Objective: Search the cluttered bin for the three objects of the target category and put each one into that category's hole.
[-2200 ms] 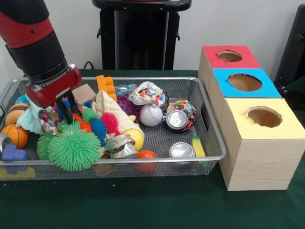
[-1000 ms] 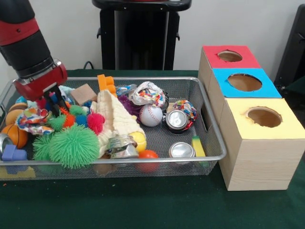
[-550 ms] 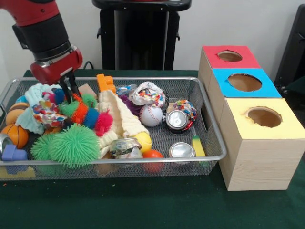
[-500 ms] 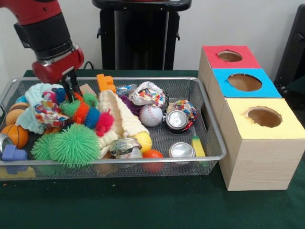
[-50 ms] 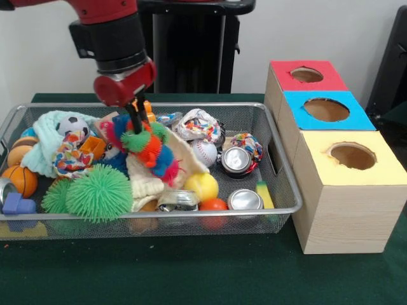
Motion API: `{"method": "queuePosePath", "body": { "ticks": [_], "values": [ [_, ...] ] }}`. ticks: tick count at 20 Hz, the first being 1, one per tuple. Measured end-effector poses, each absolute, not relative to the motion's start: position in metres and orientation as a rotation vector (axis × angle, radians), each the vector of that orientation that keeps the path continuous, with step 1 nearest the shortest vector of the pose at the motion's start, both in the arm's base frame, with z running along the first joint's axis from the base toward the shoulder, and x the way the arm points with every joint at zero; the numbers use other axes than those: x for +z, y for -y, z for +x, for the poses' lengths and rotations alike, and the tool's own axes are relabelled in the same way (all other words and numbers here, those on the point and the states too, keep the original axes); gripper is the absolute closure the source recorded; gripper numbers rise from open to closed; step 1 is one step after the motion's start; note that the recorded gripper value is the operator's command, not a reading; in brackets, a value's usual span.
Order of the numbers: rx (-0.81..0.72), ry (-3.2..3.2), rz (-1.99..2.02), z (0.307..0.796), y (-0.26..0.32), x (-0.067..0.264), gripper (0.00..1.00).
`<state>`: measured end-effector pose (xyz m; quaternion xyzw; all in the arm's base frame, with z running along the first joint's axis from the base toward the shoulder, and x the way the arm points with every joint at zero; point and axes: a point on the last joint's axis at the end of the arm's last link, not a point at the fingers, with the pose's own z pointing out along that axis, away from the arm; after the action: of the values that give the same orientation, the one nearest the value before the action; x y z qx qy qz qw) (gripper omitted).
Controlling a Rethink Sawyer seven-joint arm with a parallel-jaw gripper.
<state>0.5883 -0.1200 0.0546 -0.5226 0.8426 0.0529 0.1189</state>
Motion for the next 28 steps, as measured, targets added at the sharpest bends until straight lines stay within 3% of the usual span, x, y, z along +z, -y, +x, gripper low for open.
{"method": "queuePosePath", "body": {
  "ticks": [8,18,28],
  "values": [
    [0.184,-2.450,-1.429,0.559,0.070,0.036,1.00],
    [0.305,-2.547,-1.284,0.505,0.061,0.025,1.00],
    [0.213,-2.516,-1.159,0.491,0.064,0.020,1.00]
  ]
}}
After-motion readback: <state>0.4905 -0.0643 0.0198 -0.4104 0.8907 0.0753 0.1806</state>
